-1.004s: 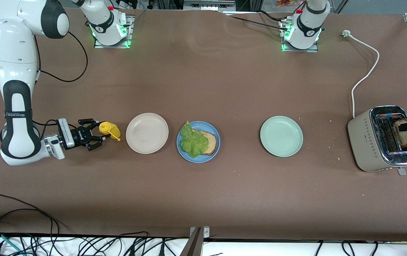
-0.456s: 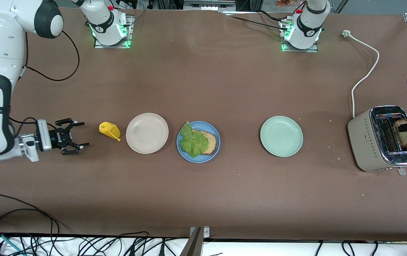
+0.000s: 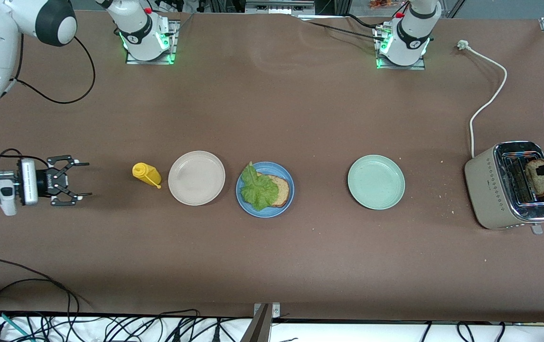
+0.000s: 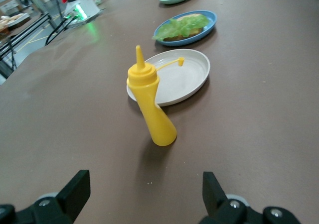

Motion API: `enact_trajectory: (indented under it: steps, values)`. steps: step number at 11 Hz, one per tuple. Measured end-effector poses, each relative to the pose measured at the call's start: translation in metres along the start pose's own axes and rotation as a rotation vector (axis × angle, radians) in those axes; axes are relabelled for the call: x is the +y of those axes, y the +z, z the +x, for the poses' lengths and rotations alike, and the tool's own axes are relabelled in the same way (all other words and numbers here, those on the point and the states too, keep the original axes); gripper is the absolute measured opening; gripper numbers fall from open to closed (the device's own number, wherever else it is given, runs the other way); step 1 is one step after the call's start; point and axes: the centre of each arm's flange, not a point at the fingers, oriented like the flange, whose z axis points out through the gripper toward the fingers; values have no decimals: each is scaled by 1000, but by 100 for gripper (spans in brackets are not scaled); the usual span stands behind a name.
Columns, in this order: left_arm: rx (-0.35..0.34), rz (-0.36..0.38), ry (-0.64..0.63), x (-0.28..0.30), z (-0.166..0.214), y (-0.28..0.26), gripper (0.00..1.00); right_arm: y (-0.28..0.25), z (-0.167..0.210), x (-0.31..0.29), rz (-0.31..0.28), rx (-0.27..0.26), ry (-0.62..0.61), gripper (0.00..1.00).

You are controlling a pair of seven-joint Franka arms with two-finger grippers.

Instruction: Make sandwich in blue plate with both arms

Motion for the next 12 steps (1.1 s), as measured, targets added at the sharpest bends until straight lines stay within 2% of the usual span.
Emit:
enact_trajectory:
  steps: [1,2,4,5,7,8,9,10,11,12]
  values:
    - [-2,-2,2,-5,-1,2,83,-16,13,-5,-23,-9,43,100]
    - [-5,-3,14,-8,-2,4,73,-29,27,-10,-40,-15,86,100]
    - [-9,-4,21,-7,-1,6,67,-38,49,-15,-45,-18,170,100]
    - [-9,-4,26,-7,-1,7,52,-39,63,-16,-41,-40,211,100]
    - [-7,-4,33,-7,0,6,42,-49,107,-27,-38,-168,341,100]
    - [-6,-4,35,-6,0,5,26,-54,136,-35,-53,-238,412,100]
    - [-6,-5,37,-5,0,5,21,-55,161,-42,-76,-288,474,100]
    - [-6,-5,38,-5,0,5,18,-54,176,-49,-101,-316,537,100]
    - [-6,-5,38,-5,0,5,9,-53,184,-56,-123,-338,608,100]
    - [-5,-5,38,-4,0,5,9,-54,191,-66,-144,-365,691,100]
